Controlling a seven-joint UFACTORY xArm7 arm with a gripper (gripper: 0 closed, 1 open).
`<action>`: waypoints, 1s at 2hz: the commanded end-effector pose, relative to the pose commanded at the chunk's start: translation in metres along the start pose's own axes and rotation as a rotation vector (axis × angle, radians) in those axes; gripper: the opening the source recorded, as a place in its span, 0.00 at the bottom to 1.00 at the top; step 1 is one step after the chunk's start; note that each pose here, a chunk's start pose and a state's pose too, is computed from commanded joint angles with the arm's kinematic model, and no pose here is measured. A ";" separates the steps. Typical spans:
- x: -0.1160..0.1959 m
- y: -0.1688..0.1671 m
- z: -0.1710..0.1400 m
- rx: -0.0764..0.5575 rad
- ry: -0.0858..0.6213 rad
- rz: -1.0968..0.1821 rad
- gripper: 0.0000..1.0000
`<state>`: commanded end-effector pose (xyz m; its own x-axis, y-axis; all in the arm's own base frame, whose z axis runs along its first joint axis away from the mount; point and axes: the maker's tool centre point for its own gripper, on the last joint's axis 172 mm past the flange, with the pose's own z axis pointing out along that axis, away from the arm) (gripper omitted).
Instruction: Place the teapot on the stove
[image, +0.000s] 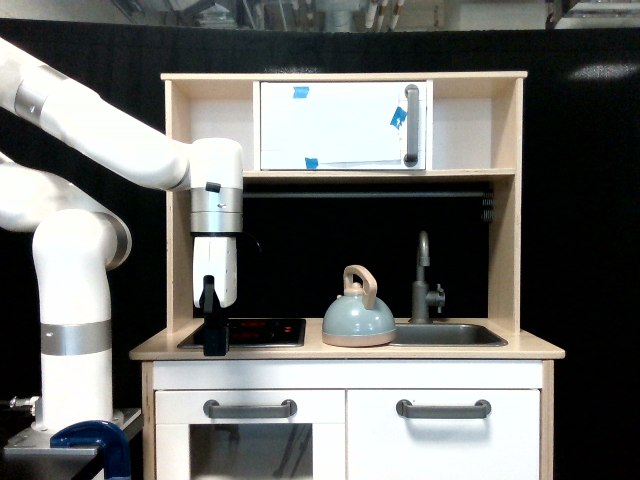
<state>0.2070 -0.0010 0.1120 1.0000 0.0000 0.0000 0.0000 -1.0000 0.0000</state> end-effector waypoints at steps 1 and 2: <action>0.007 0.002 -0.001 0.000 0.017 -0.052 1.00; 0.058 0.030 -0.005 0.023 0.032 -0.341 1.00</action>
<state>0.2650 -0.0310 0.1170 0.9421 0.3336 0.0349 0.3343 -0.9423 -0.0174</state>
